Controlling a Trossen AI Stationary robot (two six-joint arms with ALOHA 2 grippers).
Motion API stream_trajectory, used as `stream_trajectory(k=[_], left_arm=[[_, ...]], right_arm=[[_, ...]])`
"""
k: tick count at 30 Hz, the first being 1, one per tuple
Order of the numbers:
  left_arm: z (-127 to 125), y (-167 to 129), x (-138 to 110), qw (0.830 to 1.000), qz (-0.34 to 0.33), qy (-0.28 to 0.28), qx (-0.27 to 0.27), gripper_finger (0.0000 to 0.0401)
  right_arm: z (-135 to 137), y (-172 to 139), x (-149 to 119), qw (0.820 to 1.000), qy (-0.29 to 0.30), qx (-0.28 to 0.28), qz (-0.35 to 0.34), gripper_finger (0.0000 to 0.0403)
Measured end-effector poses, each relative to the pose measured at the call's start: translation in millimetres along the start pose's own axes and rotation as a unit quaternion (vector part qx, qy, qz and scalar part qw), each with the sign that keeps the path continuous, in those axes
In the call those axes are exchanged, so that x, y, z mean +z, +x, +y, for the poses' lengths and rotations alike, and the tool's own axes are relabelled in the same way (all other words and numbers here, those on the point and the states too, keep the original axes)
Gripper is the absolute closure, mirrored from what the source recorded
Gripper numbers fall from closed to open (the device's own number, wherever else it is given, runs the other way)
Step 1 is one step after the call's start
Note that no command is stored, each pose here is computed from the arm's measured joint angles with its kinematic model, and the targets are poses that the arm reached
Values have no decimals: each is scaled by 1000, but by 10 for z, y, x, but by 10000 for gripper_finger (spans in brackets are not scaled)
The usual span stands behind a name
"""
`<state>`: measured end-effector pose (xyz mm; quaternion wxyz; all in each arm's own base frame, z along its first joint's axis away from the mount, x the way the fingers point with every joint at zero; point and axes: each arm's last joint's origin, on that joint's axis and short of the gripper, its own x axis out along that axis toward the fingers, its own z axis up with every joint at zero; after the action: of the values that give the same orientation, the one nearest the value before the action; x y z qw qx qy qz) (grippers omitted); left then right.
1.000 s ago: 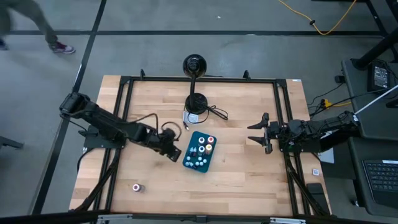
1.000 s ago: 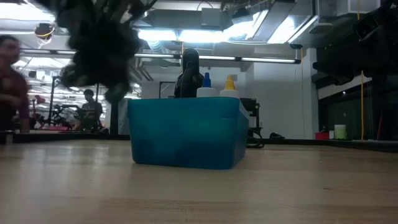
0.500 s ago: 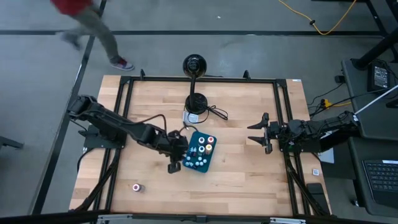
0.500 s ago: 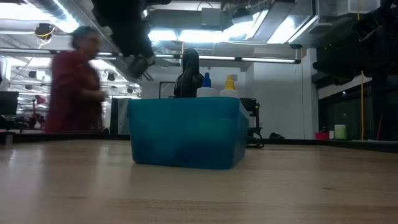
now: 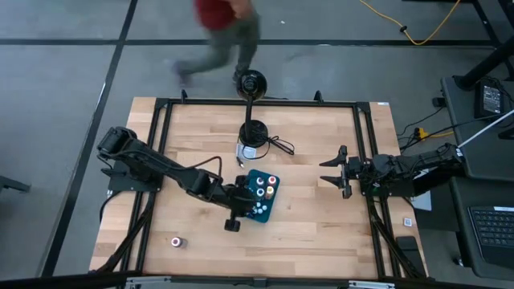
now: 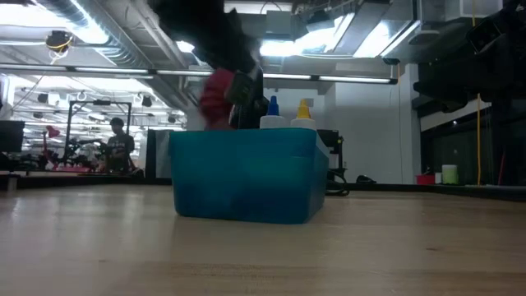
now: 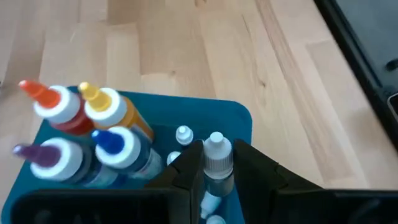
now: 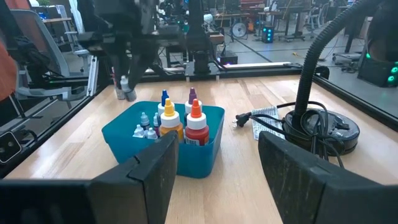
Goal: Pick & Place food coloring
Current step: Put the green small food coloring bottle into the bin
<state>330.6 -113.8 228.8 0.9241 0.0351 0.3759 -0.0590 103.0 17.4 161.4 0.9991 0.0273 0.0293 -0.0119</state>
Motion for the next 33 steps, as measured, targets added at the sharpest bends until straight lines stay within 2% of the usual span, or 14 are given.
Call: stream_trajectory(k=[6, 22, 27, 33], left_arm=[[-18, 225, -64, 999, -9, 35, 1, 329], [67, 394, -431, 999, -5, 16, 36, 329], [68, 410, -469, 999, -21, 12, 34, 329], [79, 432, -599, 999, -7, 1, 34, 329]], right_arm=[[0, 0, 1, 1000, 0, 0, 0, 179], [0, 0, 0, 1000, 0, 0, 0, 179], [0, 0, 0, 1000, 0, 0, 0, 179], [0, 0, 0, 1000, 0, 0, 0, 179]])
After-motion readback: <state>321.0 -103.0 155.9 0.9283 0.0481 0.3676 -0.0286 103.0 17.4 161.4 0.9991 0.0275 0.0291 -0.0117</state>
